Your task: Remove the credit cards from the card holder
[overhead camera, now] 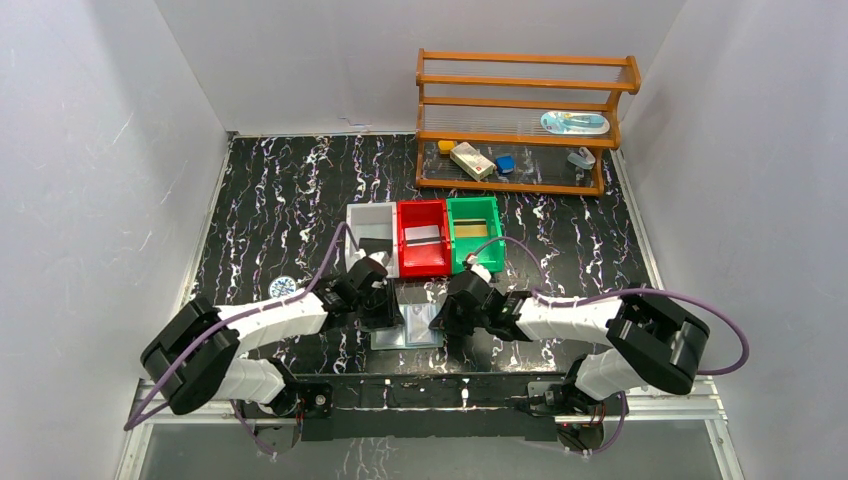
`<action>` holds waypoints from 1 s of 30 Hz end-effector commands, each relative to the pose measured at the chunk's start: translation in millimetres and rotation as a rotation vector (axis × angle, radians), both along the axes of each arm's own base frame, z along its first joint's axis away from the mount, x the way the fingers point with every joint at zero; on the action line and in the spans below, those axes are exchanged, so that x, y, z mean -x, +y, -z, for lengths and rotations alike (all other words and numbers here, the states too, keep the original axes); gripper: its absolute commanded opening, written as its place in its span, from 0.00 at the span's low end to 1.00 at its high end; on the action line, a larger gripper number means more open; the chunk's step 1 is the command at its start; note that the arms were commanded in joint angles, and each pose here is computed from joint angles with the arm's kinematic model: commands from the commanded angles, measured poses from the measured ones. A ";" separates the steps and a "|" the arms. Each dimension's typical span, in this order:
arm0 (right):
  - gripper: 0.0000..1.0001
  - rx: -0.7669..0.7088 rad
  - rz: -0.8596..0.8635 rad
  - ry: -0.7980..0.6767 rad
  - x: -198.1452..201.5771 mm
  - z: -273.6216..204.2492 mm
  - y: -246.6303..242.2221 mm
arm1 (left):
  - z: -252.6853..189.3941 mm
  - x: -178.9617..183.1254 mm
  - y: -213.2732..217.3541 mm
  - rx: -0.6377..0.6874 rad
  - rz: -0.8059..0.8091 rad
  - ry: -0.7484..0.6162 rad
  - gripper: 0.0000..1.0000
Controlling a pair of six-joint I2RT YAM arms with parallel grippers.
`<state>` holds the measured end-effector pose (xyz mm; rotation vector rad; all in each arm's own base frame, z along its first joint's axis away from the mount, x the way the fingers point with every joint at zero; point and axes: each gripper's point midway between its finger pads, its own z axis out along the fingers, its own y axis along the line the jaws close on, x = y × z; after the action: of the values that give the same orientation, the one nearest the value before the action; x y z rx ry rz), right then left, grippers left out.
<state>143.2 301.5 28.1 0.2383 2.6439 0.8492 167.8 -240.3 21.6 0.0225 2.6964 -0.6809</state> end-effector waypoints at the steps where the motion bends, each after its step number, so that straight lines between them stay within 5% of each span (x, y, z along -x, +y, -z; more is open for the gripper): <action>1: 0.07 0.053 -0.026 0.036 11.1 19.0 -11.1 | 9.4 10.3 21.8 -0.036 -0.041 0.041 0.26; 13: 0.03 0.050 -0.011 0.077 18.0 36.2 -16.6 | -3.2 12.6 1.8 0.152 -0.022 0.034 0.34; 20: 0.04 0.025 0.000 0.087 19.4 38.8 -17.2 | 15.6 19.1 12.0 0.113 -0.064 0.114 0.28; 30: 0.05 -0.012 -0.026 0.090 22.5 37.6 -11.6 | 5.6 18.6 -14.3 0.253 0.016 0.120 0.21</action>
<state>138.6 314.0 25.8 0.2718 2.6128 1.0302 162.4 -250.0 22.5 -0.1018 2.6690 -0.9946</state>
